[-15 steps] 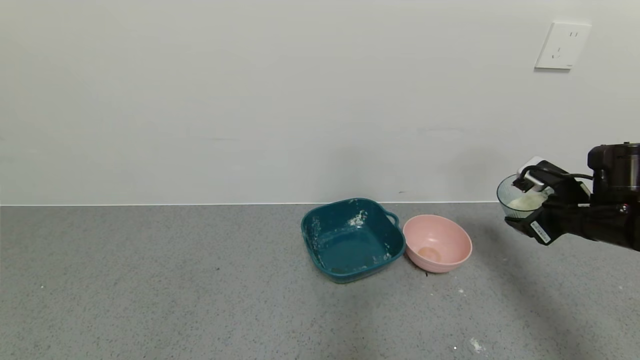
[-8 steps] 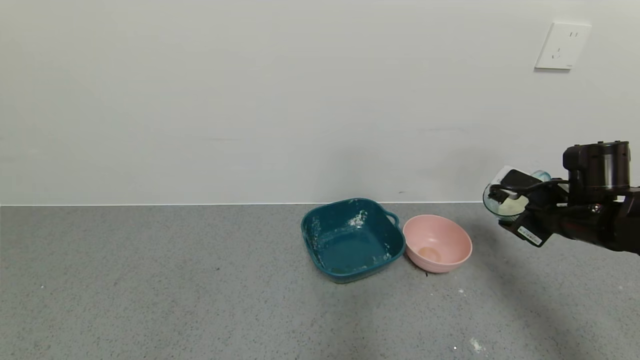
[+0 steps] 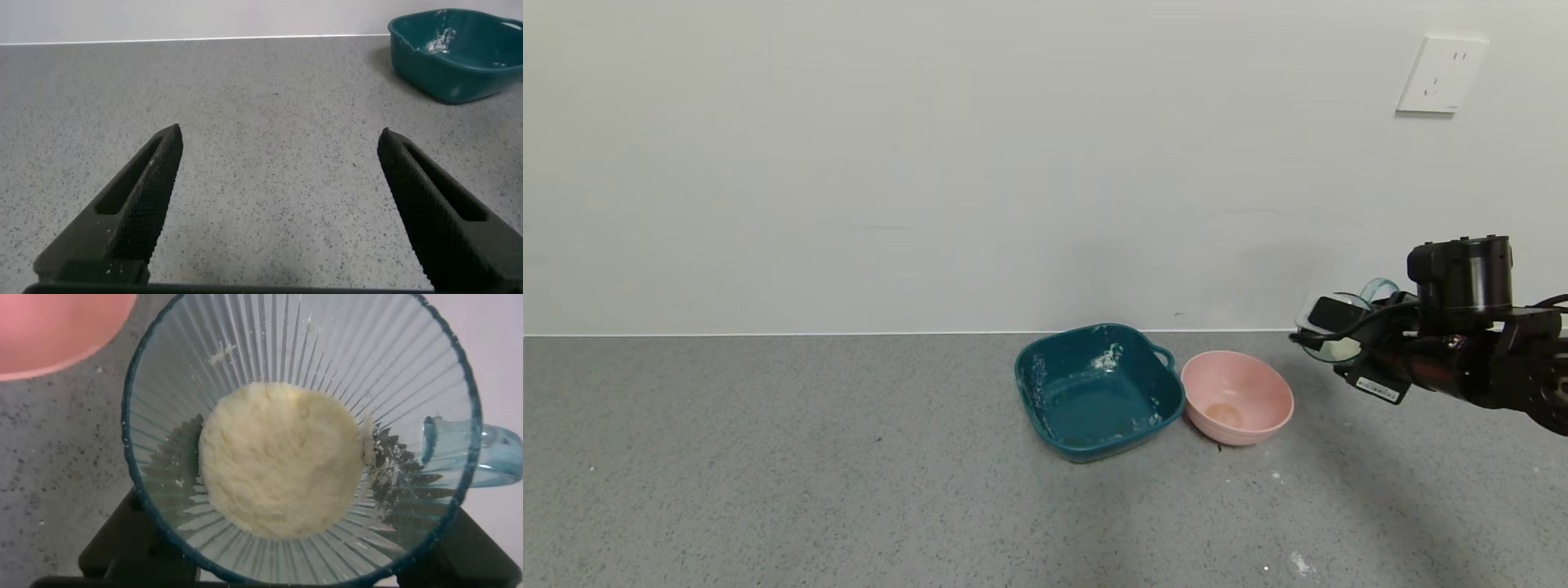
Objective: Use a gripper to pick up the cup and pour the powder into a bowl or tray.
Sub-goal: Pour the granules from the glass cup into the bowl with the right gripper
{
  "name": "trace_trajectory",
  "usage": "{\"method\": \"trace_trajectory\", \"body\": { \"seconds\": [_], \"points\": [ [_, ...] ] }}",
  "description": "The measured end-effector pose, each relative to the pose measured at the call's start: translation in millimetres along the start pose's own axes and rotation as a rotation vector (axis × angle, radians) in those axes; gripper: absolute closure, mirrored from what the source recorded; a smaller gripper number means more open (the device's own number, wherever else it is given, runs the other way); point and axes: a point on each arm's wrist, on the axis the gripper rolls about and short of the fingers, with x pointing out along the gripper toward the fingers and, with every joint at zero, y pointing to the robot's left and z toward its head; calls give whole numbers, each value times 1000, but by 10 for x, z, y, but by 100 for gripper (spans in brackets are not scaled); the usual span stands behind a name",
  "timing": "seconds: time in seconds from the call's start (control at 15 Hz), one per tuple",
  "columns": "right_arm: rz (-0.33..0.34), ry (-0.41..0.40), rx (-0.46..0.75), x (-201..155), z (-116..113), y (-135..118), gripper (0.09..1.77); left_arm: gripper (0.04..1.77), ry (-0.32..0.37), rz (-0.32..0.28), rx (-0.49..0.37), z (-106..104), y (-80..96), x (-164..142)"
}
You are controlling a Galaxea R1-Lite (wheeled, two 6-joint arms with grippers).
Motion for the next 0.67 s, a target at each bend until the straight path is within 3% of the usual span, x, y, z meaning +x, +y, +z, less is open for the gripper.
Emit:
{"method": "trace_trajectory", "body": {
  "seconds": [0.47, 0.67],
  "points": [
    [-14, -27, -182, 72, 237, 135, 51, 9, 0, 0, 0, 0, 0, 0],
    [-53, 7, -249, 126, 285, 153, 51, 9, 0, 0, 0, 0, 0, 0]
  ]
}}
